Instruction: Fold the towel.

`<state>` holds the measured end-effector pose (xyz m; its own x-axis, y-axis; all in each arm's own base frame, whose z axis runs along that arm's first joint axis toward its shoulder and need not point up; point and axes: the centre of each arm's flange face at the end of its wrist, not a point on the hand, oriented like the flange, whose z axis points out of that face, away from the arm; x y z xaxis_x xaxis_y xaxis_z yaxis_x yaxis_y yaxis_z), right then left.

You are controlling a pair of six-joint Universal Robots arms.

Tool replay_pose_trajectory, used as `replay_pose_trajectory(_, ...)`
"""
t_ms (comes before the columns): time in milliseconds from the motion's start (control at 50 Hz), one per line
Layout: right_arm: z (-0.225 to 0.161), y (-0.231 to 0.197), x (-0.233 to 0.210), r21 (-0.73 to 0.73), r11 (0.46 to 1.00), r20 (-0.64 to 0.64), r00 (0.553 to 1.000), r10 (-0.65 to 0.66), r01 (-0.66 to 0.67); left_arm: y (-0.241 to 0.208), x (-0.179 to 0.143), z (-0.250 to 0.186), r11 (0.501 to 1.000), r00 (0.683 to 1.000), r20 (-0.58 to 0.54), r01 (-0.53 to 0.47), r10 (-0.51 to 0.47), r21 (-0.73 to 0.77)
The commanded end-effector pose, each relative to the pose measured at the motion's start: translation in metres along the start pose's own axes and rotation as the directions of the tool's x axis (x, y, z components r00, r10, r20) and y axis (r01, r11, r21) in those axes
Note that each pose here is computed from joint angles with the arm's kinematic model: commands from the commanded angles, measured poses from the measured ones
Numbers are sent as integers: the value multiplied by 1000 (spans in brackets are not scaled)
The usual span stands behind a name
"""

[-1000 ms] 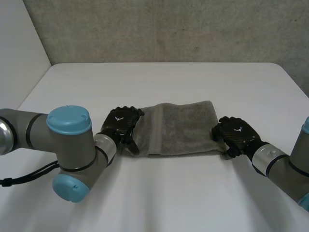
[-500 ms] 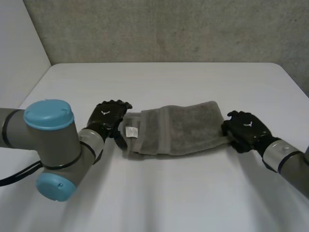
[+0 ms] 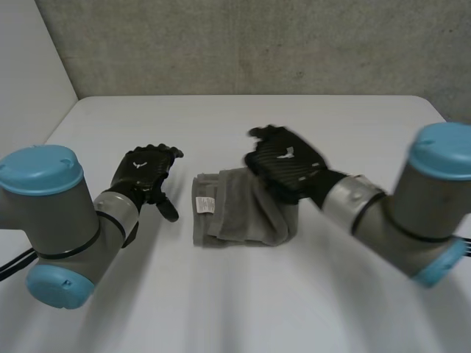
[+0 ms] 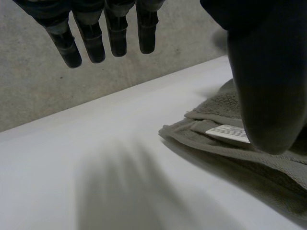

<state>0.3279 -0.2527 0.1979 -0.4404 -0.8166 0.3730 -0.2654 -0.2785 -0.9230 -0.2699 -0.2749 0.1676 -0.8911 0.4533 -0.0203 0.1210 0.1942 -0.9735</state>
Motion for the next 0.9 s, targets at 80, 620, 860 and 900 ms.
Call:
replay_pose_trajectory(80, 41, 7, -66, 15, 1000, 122, 992, -8, 7, -9, -11, -2, 1000, 999, 47, 8, -10, 25)
replay_pose_trajectory(620, 20, 1, -48, -49, 958, 63, 957, 284, -282, -43, -16, 14, 980, 990, 35, 131, -138, 147)
replay_pose_trajectory(860, -9, 21, 26, -16, 800, -168, 791, 589, -600, -41, 10, 31, 972, 982, -51, 186, -181, 143)
replay_pose_trajectory(900, -10, 27, 33, -7, 777, -189, 764, 617, -629, -32, 24, 35, 976, 980, -96, 186, -176, 112)
